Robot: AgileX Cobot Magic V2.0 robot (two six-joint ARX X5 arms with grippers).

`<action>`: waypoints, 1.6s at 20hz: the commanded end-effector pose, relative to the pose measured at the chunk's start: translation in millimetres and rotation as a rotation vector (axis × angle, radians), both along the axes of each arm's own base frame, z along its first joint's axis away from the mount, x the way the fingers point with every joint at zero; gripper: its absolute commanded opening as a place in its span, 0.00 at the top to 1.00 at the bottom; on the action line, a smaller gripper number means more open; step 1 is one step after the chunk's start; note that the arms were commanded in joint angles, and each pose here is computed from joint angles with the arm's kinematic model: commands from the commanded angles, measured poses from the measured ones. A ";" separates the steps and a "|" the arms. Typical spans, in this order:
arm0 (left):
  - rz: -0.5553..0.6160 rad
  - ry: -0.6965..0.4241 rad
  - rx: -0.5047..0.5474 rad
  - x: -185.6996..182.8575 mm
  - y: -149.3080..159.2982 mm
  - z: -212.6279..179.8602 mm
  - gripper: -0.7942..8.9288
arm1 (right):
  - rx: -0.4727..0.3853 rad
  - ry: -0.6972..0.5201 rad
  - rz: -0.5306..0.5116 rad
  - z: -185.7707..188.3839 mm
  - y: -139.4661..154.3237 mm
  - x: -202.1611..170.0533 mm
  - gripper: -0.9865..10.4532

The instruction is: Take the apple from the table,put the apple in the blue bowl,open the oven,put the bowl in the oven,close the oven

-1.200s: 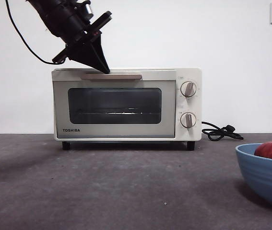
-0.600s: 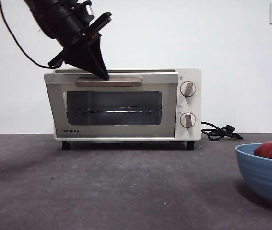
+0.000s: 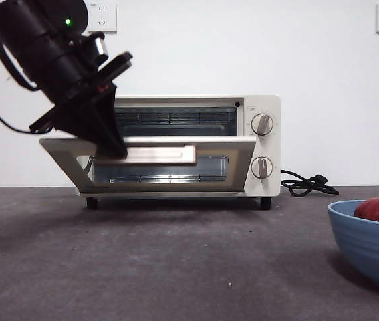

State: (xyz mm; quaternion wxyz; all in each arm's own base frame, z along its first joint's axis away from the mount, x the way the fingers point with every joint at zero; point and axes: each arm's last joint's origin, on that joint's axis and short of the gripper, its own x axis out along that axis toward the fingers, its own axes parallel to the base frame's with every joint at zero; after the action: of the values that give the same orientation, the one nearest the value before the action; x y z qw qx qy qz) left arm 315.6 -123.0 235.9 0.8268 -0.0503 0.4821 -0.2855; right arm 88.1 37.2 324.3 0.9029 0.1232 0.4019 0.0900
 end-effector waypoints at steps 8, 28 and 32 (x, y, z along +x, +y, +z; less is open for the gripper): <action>0.060 0.022 0.045 -3.4 4.9 -31.7 0.92 | -0.042 -0.025 -0.029 0.1 -1.2 1.0 0.92; -0.119 0.056 0.107 -48.2 1.2 2.6 0.92 | -0.153 0.225 0.061 -21.7 11.4 27.5 0.92; -0.119 -0.009 0.087 -81.3 15.1 42.1 0.92 | -0.197 0.303 0.044 -34.2 10.4 54.2 0.92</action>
State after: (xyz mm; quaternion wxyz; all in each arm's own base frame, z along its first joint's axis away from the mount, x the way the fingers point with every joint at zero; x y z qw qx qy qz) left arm 236.9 -108.5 275.2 0.8114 0.0108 0.4979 -0.3061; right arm 140.8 47.6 291.5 0.8378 0.0485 0.5420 0.0443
